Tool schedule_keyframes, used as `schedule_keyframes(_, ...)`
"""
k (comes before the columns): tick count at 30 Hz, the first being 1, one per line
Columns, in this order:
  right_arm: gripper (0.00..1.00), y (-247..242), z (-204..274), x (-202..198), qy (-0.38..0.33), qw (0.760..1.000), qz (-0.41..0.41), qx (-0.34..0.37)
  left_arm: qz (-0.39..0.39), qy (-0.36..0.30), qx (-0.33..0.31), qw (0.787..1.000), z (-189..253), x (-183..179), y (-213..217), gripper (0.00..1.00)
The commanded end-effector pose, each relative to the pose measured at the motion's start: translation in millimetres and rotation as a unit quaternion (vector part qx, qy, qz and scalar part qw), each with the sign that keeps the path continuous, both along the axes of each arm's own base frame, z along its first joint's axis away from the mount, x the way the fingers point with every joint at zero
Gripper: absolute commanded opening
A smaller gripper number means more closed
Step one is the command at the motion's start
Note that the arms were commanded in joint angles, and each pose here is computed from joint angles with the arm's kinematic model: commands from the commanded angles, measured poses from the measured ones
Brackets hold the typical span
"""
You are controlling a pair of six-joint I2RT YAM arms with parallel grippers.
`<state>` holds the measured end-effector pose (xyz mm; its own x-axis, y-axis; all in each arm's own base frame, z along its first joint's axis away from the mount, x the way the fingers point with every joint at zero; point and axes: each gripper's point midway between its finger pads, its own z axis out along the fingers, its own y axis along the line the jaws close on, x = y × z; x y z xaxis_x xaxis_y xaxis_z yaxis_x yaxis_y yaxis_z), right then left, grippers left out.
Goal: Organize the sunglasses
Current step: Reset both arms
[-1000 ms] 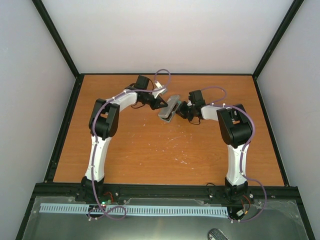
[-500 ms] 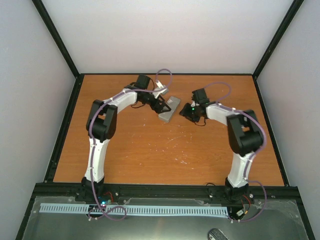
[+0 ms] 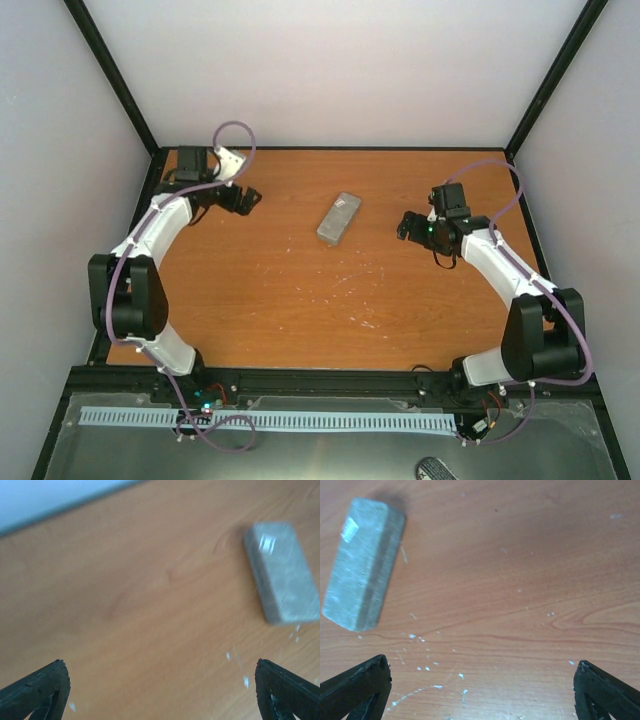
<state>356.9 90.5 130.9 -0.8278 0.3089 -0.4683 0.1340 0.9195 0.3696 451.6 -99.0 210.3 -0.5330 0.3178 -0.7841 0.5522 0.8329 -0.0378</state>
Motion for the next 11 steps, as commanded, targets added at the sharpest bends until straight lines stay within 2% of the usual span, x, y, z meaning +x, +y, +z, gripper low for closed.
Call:
schedule_keyframes(1, 0.97, -8, -17, -6, 0.034, 0.999, 0.008, -0.035, 0.046, 0.077, 0.039, 0.995, -59, -23, 21, 0.99)
schedule_keyframes(11, 0.98, -1, -5, 10, 0.008, 1.0, 0.008, -0.014, 0.038, 0.097, 0.031, 0.994, -68, -38, 18, 0.99)
